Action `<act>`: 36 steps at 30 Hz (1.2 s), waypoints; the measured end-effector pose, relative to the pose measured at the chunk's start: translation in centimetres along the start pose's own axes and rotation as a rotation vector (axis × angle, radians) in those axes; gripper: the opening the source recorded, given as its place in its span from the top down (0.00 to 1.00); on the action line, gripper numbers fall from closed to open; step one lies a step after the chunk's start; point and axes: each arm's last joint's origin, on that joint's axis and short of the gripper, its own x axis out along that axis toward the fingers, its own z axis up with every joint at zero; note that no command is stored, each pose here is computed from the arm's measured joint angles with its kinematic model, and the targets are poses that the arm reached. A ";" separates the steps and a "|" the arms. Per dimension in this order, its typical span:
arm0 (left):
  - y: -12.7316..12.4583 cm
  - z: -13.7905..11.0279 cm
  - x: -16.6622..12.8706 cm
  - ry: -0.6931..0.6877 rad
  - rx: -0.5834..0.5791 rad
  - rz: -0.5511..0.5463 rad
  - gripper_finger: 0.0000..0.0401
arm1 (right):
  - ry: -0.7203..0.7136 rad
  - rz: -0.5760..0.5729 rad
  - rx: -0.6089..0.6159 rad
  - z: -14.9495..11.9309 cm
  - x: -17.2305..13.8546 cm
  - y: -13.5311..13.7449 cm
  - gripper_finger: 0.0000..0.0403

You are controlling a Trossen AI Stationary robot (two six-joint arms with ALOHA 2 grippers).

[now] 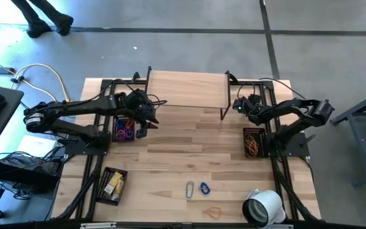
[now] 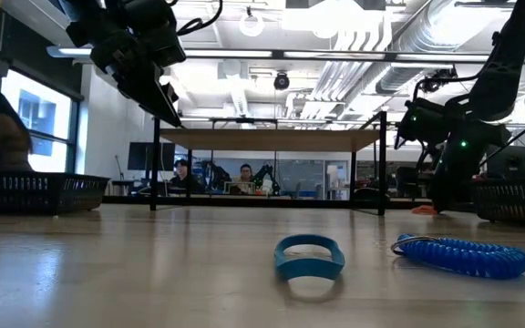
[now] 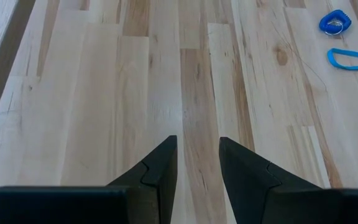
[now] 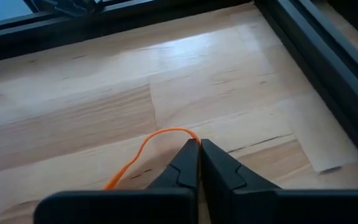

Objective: Pick & Place Office Desk Supplies
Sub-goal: Put the orange rubber band into the top right black bin

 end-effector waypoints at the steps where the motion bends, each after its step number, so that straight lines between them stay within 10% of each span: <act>1: 0.0 0.0 0.0 0.000 0.000 0.000 0.71 | -0.004 0.005 -0.010 0.0 0.0 0.1 0.99; 25: 0.0 0.0 0.0 0.000 -0.023 0.001 0.71 | -0.232 0.153 -0.145 1.1 -6.1 0.9 0.99; 36: -0.2 0.3 0.0 -0.043 -0.091 -0.091 0.71 | -0.373 0.447 -0.140 3.4 -12.6 -0.2 0.99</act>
